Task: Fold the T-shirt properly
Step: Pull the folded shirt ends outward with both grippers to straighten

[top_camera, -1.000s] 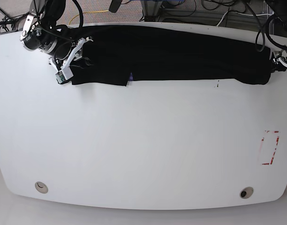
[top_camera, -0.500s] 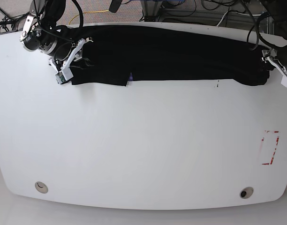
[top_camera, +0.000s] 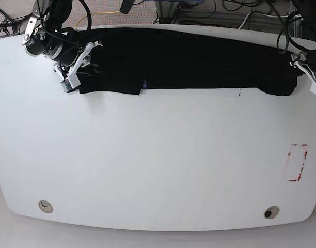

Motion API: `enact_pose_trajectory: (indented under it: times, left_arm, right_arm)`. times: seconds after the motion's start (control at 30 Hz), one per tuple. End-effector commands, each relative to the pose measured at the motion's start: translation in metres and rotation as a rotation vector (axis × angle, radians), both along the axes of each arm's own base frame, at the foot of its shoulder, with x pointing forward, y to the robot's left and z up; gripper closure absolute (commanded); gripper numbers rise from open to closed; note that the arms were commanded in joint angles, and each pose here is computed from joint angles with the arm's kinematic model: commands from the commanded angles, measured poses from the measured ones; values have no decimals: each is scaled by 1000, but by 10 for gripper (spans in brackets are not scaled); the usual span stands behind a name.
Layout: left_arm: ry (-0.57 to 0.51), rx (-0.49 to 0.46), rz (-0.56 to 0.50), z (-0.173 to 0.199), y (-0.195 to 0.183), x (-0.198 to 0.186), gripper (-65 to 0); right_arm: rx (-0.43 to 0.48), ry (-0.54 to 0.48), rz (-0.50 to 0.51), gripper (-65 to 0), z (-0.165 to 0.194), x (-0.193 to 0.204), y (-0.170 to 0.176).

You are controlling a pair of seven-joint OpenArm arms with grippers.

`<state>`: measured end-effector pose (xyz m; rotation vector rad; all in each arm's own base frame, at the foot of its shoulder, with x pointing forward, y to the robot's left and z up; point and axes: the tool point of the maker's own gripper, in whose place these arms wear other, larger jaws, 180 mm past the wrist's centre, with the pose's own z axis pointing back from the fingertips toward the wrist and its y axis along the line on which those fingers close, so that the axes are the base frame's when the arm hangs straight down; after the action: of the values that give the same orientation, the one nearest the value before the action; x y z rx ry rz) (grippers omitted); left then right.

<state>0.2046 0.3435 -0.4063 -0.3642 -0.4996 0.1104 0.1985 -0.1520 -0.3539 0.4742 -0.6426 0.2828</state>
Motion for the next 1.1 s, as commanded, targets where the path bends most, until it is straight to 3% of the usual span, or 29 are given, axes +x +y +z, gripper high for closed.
enact_pose_trajectory:
  times: [0.0, 0.03, 0.3, 0.53, 0.77, 1.07]
  left_arm:
    - [13, 37, -23, 5, 5, -1, -51]
    - [1, 51, -32, 9, 5, 1, 0]
    - [-137, 205, -166, 60, -11, 22, 0]
    - [-218, 272, -310, 85, -45, 38, 0]
    - [-251, 321, -380, 100, -61, 38, 0]
    - [-272, 370, -423, 114, -69, 39, 0]
  right_arm:
    - [9, -43, 2, -140, 10, 7, -1]
    - [9, -43, 2, -140, 10, 7, -1]
    - [9, -42, 0, -138, 10, 7, -1]
    - [11, -37, -8, -138, 8, 7, -3]
    - [78, 84, -61, -138, -29, 0, -11]
    - [150, 169, -157, -138, -67, -8, -31]
